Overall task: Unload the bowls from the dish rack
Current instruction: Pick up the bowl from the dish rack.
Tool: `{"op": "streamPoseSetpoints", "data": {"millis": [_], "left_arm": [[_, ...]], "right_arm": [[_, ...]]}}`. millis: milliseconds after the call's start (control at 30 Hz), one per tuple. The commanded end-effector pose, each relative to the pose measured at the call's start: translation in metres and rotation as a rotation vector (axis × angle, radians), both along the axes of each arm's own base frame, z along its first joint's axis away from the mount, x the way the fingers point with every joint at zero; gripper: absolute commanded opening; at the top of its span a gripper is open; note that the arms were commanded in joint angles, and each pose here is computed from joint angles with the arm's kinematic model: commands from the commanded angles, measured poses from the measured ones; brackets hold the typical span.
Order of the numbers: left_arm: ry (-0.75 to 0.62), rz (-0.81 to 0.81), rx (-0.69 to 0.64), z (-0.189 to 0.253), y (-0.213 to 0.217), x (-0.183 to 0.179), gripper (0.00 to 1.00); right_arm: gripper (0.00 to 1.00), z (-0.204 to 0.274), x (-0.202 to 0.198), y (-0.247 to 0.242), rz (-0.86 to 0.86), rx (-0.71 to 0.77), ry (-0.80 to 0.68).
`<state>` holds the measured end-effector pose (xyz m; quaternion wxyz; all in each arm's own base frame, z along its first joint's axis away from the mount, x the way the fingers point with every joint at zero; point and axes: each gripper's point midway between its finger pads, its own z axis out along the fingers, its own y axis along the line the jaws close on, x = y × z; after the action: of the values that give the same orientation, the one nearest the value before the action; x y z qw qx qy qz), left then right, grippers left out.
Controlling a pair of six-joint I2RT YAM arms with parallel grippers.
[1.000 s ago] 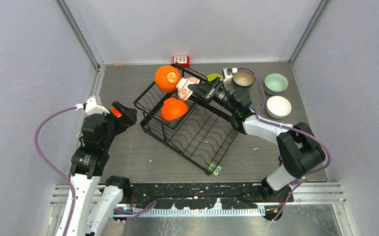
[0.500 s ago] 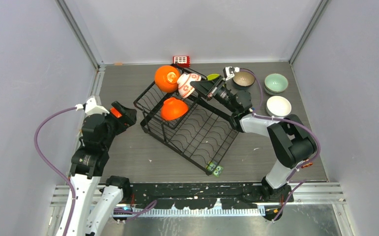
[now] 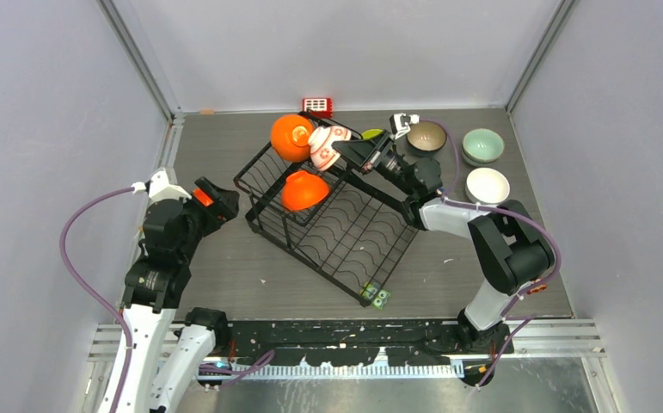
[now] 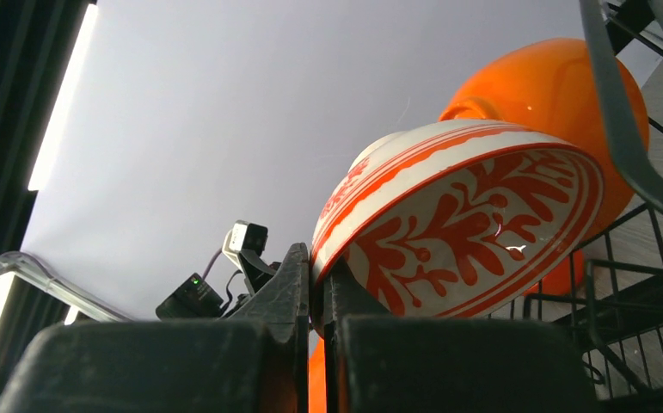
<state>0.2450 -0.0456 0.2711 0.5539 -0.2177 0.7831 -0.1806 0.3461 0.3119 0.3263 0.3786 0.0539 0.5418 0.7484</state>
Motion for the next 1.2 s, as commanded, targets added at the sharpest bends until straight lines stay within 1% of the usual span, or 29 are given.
{"op": "streamPoseSetpoints", "data": {"millis": [0, 367, 500, 733, 867, 1100, 1167], "left_arm": [[-0.050, -0.002, 0.002, 0.016, 0.000, 0.002, 0.86], [-0.055, 0.004, 0.011, 0.020, 0.002, 0.000, 0.86], [-0.061, 0.000, 0.003, 0.024, 0.001, -0.002, 0.87], [-0.108, -0.019, -0.026, 0.050, -0.004, -0.003, 0.86], [-0.126, -0.052, -0.044, 0.062, -0.010, -0.004, 0.85], [-0.176, -0.104, -0.116, 0.088, -0.023, -0.004, 0.85], [-0.192, -0.131, -0.126, 0.097, -0.028, -0.004, 0.84]], "right_arm": [[0.01, 0.075, -0.022, -0.014, -0.015, 0.111, -0.241], [0.01, 0.097, -0.023, -0.016, -0.013, 0.145, -0.281], [0.01, 0.110, -0.032, -0.017, 0.010, 0.158, -0.307], [0.01, 0.143, -0.055, -0.022, 0.055, 0.168, -0.368], [0.01, 0.159, -0.072, -0.024, 0.057, 0.107, -0.400], [0.01, 0.176, -0.117, -0.017, 0.073, -0.072, -0.471], [0.01, 0.175, -0.131, -0.016, 0.067, -0.146, -0.494]]}}
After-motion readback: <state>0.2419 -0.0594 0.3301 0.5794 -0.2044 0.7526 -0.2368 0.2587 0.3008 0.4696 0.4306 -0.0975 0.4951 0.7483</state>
